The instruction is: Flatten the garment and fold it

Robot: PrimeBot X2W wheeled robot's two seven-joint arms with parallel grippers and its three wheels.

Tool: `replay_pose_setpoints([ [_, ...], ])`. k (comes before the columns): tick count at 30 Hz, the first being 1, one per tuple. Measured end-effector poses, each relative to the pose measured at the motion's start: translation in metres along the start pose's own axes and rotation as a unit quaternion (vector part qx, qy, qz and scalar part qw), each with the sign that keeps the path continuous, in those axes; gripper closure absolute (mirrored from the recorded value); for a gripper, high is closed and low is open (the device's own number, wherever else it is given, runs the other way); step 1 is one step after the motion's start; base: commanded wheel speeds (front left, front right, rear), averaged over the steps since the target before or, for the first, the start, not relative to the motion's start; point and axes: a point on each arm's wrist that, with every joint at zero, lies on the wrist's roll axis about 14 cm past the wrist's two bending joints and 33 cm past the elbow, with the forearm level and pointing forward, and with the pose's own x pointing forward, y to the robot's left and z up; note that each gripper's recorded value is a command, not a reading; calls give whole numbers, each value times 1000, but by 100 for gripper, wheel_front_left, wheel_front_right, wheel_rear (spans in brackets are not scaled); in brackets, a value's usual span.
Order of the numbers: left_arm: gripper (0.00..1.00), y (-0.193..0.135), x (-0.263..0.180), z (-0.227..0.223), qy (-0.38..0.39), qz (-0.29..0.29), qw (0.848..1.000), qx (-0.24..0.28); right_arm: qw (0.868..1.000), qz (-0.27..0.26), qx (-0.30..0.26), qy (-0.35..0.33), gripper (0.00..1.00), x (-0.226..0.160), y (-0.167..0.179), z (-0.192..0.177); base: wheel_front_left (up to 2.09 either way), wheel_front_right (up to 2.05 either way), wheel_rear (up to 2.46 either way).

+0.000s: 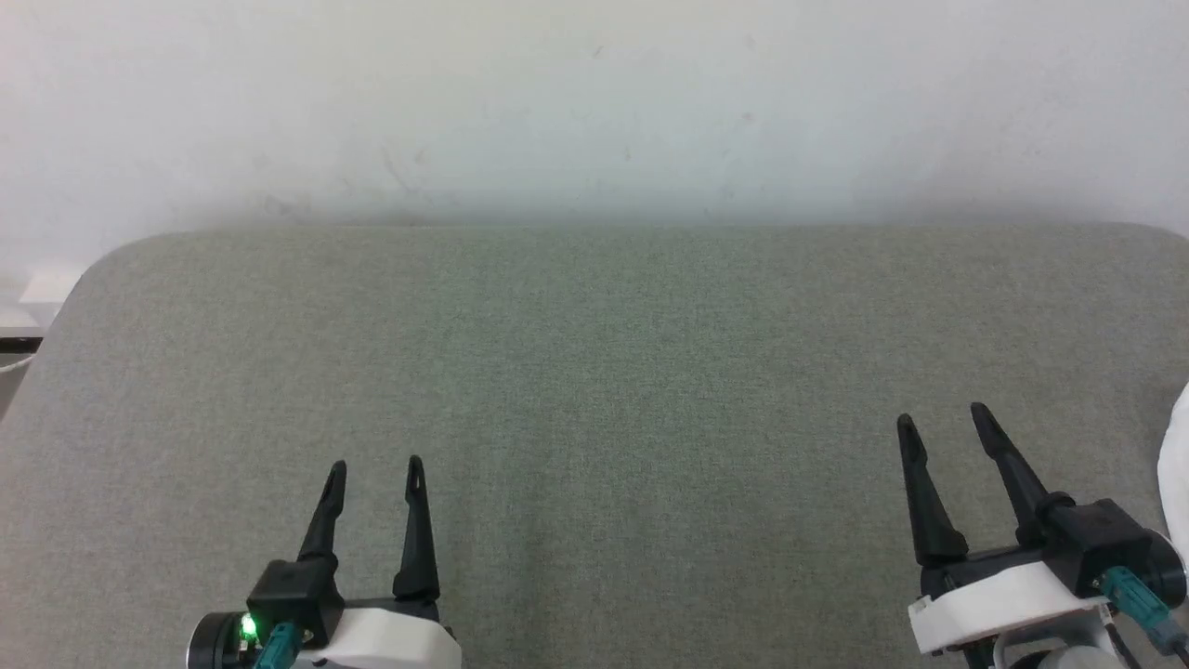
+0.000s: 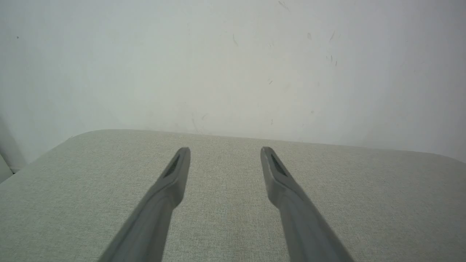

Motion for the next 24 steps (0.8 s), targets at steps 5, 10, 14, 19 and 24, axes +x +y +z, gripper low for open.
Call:
replay_pose_setpoints([
  [5, 0, 0, -1, 1, -2, -1, 1000, 18, 1000, -1, 0, -7, 0, 2, 1, 3, 0, 0, 0],
  [10, 0, 1, -2, 1, -2, 1, 1000, 18, 1000, -2, -1, -10, 0, 3, 1, 5, 0, 0, 0],
  [14, 100, 1, -2, 1, -1, 2, 1000, 13, 1000, -1, 0, -9, 100, 3, 1, 4, 0, 0, 0],
  [19, 100, 1, -2, 0, 2, 1, 1000, 13, 1000, -2, -1, -8, 100, 3, 0, 4, 0, 0, 0],
  [24, 100, 1, -1, -1, 6, 1, 1000, 14, 1000, -3, -1, -2, 100, 3, 0, 2, 0, 0, 0],
])
